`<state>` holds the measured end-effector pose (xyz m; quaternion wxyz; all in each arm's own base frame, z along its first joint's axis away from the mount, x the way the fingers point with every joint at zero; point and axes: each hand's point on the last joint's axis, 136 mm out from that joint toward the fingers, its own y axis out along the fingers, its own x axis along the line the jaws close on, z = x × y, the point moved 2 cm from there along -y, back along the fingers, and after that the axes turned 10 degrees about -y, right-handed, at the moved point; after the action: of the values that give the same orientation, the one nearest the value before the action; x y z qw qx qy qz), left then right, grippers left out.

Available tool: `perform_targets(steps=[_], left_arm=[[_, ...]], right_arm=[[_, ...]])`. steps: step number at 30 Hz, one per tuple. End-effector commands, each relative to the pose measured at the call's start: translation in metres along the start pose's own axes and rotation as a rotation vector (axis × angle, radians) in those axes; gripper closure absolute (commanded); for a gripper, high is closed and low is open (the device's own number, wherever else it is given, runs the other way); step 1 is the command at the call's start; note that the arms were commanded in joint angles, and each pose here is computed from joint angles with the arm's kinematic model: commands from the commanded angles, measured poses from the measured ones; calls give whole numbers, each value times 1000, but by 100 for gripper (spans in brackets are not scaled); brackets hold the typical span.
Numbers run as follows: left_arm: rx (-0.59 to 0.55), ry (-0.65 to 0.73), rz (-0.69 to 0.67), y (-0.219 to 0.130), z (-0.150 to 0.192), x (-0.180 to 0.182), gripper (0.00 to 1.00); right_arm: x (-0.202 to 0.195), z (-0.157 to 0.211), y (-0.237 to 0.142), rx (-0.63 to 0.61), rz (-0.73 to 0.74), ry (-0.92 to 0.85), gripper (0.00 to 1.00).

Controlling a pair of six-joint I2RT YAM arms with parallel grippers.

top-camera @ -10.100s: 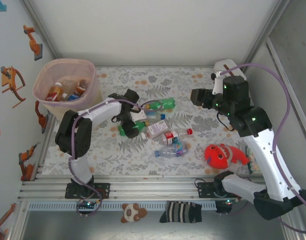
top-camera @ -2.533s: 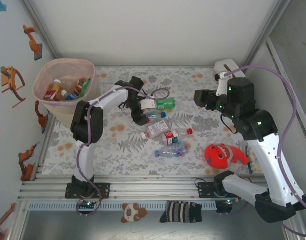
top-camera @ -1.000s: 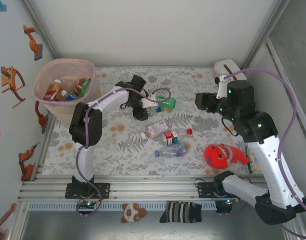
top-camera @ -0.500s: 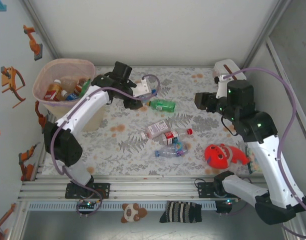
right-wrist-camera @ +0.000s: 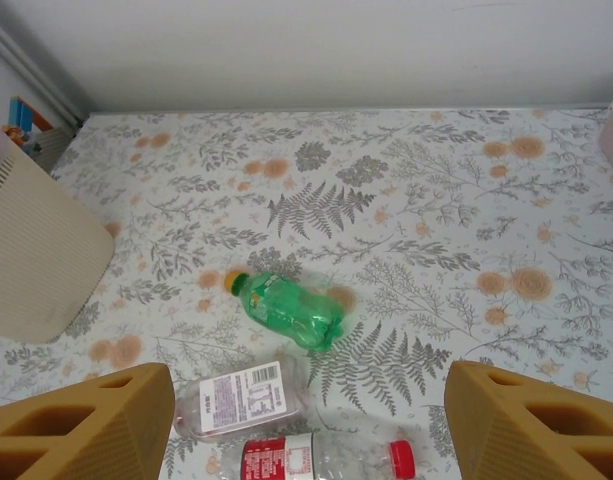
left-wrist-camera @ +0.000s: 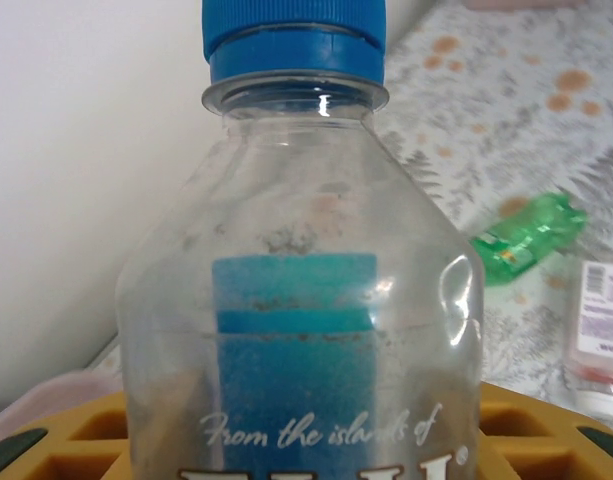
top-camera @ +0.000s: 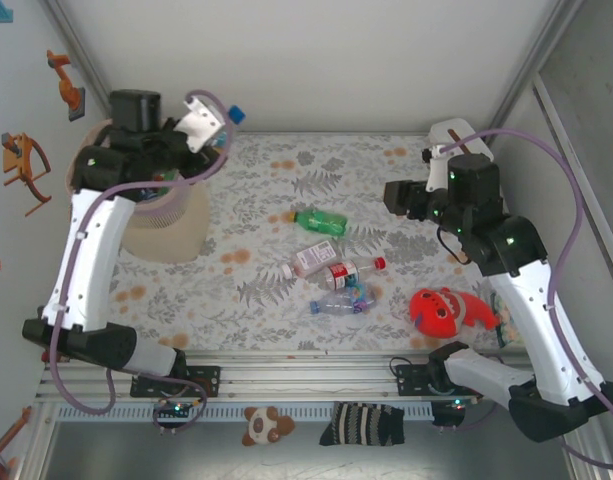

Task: Put the plastic bottles in the bin

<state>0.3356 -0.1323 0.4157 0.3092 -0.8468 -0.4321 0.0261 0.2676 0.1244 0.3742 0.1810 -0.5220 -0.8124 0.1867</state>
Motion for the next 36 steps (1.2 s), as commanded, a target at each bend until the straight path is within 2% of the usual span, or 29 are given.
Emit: perform_targets(steps=[1, 4, 9, 16, 24, 36], left_arm=[[6, -117, -75, -28, 5, 21, 51], [33, -182, -179, -43, 16, 48, 51], [138, -291, -387, -60, 49, 93, 52], [278, -387, -563, -63, 96, 138, 52], [408, -421, -589, -34, 140, 159, 51], [580, -403, -604, 2, 184, 174, 51]], right_arm=[[2, -7, 1, -27, -15, -14, 29], [3, -7, 2, -27, -17, -10, 29], [4, -9, 3, -29, -22, -10, 30], [5, -15, 7, -29, -31, -11, 30], [8, -24, 11, -30, -44, -14, 30], [11, -30, 17, -10, -57, -8, 30]])
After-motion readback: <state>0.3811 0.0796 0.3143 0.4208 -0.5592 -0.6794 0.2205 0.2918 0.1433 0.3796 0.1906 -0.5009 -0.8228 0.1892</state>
